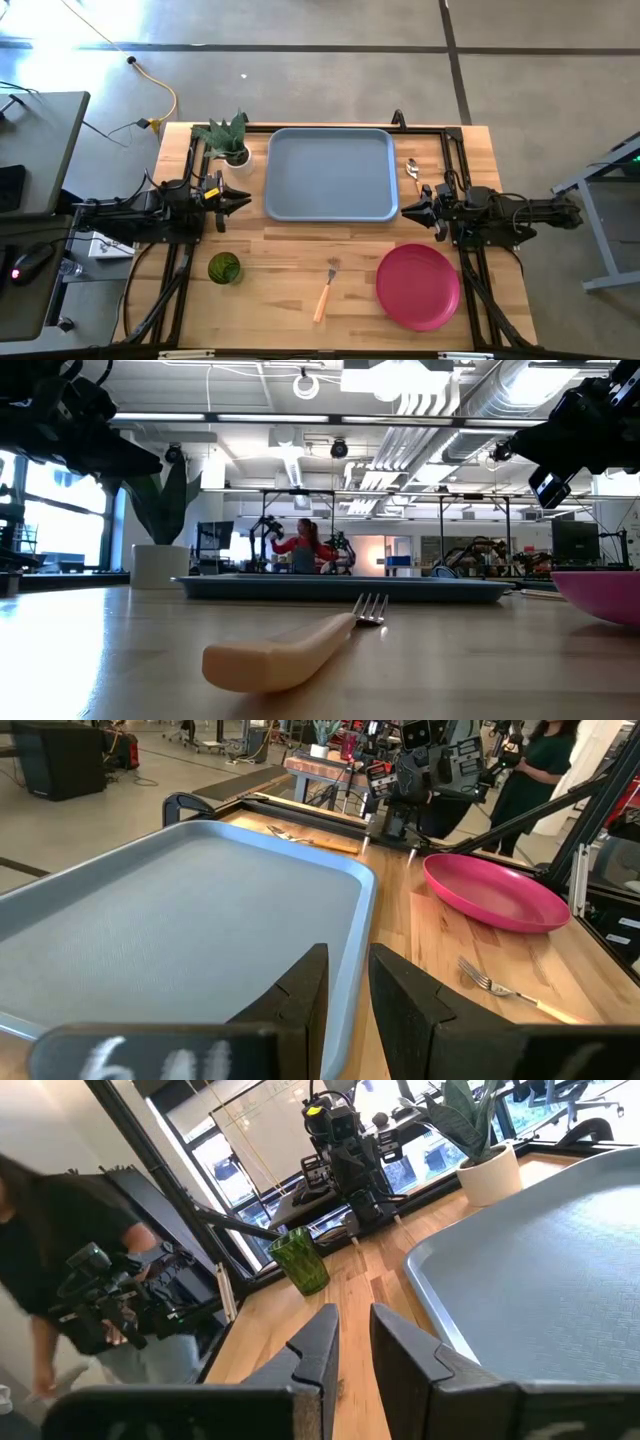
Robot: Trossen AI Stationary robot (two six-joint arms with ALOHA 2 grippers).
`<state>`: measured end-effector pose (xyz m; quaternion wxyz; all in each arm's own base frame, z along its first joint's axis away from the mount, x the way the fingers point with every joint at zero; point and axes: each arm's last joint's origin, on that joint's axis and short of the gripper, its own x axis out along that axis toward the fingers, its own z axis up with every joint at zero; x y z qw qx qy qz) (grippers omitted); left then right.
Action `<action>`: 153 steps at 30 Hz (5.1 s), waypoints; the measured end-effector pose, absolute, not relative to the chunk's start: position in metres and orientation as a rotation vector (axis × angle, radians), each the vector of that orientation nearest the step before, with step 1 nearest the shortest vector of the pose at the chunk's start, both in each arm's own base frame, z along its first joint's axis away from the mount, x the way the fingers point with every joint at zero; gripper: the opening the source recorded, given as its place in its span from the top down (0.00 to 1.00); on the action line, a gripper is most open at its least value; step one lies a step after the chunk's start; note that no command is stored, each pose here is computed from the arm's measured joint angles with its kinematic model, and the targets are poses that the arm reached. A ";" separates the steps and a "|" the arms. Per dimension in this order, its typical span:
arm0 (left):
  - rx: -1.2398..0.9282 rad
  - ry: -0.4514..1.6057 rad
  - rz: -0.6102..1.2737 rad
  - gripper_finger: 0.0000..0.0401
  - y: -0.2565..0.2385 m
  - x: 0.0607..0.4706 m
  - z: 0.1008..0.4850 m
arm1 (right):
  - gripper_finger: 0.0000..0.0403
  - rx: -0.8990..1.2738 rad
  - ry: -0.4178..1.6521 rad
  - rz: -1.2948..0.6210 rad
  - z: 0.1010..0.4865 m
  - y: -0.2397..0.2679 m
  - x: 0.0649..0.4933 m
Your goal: Pick and place plate/cup/fork/spoon on tray
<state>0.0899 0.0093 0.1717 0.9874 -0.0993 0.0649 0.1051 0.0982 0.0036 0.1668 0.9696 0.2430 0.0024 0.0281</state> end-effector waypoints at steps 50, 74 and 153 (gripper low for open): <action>-0.199 0.130 0.213 0.84 0.009 0.090 0.172 | 0.87 0.492 -0.009 0.004 0.167 0.002 0.098; -0.440 0.063 0.252 0.84 0.010 0.090 0.175 | 0.87 0.792 -0.248 -0.053 0.187 -0.002 0.096; -0.621 -0.048 0.230 0.84 0.010 0.091 0.184 | 0.64 0.039 1.304 0.204 0.225 0.060 0.224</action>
